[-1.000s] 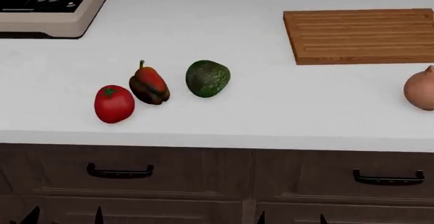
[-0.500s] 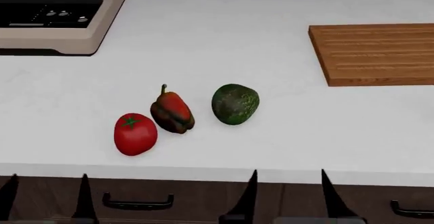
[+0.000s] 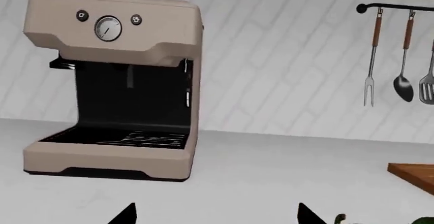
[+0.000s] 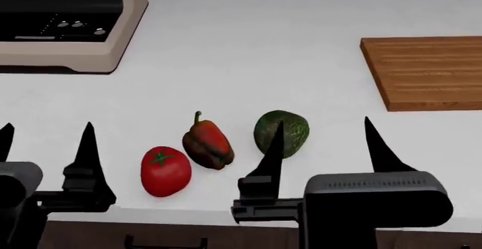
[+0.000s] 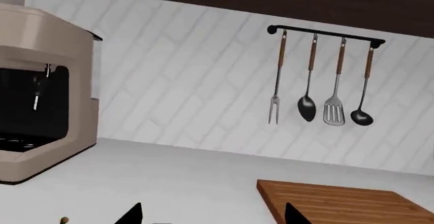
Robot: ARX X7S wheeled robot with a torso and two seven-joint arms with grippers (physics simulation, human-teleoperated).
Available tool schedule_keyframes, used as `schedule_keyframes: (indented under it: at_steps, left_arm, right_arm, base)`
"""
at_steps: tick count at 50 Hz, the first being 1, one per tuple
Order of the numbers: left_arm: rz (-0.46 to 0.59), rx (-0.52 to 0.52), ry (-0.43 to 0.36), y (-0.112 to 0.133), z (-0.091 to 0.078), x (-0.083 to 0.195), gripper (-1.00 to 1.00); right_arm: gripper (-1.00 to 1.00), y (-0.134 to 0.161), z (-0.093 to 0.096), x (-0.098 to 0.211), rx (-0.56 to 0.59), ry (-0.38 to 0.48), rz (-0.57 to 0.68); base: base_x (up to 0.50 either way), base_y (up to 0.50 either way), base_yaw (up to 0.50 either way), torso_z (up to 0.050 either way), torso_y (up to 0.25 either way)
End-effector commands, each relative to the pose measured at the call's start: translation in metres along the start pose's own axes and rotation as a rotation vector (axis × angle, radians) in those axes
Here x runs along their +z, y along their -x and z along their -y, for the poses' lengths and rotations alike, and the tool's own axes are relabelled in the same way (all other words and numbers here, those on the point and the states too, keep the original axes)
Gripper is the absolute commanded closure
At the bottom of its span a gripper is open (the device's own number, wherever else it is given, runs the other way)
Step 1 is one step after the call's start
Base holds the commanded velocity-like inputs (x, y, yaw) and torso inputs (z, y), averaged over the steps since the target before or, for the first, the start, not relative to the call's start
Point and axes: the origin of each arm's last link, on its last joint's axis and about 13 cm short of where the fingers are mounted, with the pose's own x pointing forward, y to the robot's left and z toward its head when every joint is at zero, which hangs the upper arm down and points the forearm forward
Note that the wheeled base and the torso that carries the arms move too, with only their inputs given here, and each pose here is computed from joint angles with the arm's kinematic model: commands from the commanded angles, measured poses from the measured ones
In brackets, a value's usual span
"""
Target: Place the avocado, onion, tomato and bell pepper on the cutting board.
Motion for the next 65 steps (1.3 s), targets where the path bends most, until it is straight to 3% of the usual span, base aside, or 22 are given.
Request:
schedule_keyframes:
  at_steps: [1, 7, 9, 12, 20, 31, 37, 45, 49, 50, 55, 59, 61, 65]
  left_arm:
    - [0.003, -0.032, 0.012, 0.0, 0.001, 0.01, -1.0]
    - [-0.124, -0.143, 0.053, 0.014, 0.012, 0.012, -1.0]
    - [-0.147, -0.202, 0.01, 0.018, 0.02, 0.01, -1.0]
    - [-0.236, -0.27, 0.061, 0.019, 0.031, 0.009, -1.0]
    - [-0.374, -0.342, 0.104, -0.004, 0.048, 0.004, -1.0]
    - [-0.403, -0.37, 0.055, -0.009, 0.063, -0.003, -1.0]
    - [-0.423, -0.329, 0.022, -0.017, 0.065, -0.014, -1.0]
    - [-0.441, -0.2, 0.008, -0.03, 0.06, -0.03, -1.0]
    - [-0.449, -0.193, -0.005, -0.029, 0.059, -0.036, -1.0]
    - [-0.427, -0.165, -0.071, -0.028, 0.059, -0.04, 1.0]
    - [-0.356, -0.077, -0.039, -0.031, 0.054, -0.028, 1.0]
    - [-0.26, 0.015, 0.013, -0.031, 0.04, -0.009, 1.0]
    - [-0.144, 0.06, 0.02, -0.019, 0.032, 0.011, 1.0]
    - [-0.017, 0.15, 0.095, -0.009, 0.01, 0.046, 1.0]
  right_arm:
    - [-1.0, -0.002, -0.004, 0.007, 0.016, -0.008, 0.018]
    - [-1.0, -0.001, -0.002, 0.01, 0.039, -0.048, 0.011]
    - [-1.0, -0.002, 0.001, 0.01, 0.011, -0.037, -0.005]
    - [-1.0, -0.002, 0.002, 0.012, -0.006, -0.021, -0.027]
    - [-1.0, 0.005, 0.014, 0.019, -0.021, -0.083, -0.006]
    - [-1.0, 0.003, 0.012, 0.016, -0.01, -0.094, -0.012]
    - [-1.0, 0.003, 0.011, 0.016, 0.0, -0.099, -0.016]
    - [-1.0, 0.002, 0.009, 0.015, 0.015, -0.098, -0.015]
    - [-1.0, 0.002, 0.008, 0.015, 0.021, -0.095, -0.015]
    - [-1.0, 0.002, 0.008, 0.016, 0.018, -0.096, -0.009]
    - [-1.0, 0.003, 0.008, 0.017, 0.018, -0.098, -0.006]
    - [-1.0, 0.003, 0.007, 0.017, 0.02, -0.093, -0.003]
    - [-1.0, 0.003, 0.007, 0.018, 0.023, -0.092, -0.002]
    - [-1.0, 0.0, 0.003, 0.017, 0.04, -0.059, -0.01]
  base:
    - [0.0, 0.0, 0.0, 0.0, 0.0]
    - [0.0, 0.0, 0.0, 0.0, 0.0]
    - [0.0, 0.0, 0.0, 0.0, 0.0]
    - [0.0, 0.0, 0.0, 0.0, 0.0]
    - [0.0, 0.0, 0.0, 0.0, 0.0]
    - [0.0, 0.0, 0.0, 0.0, 0.0]
    - [0.0, 0.0, 0.0, 0.0, 0.0]
    - [0.0, 0.0, 0.0, 0.0, 0.0]
    - [0.0, 0.0, 0.0, 0.0, 0.0]
    - [0.0, 0.0, 0.0, 0.0, 0.0]
    - [0.0, 0.0, 0.0, 0.0, 0.0]
    - [0.0, 0.0, 0.0, 0.0, 0.0]
    - [0.0, 0.0, 0.0, 0.0, 0.0]
    - [0.0, 0.0, 0.0, 0.0, 0.0]
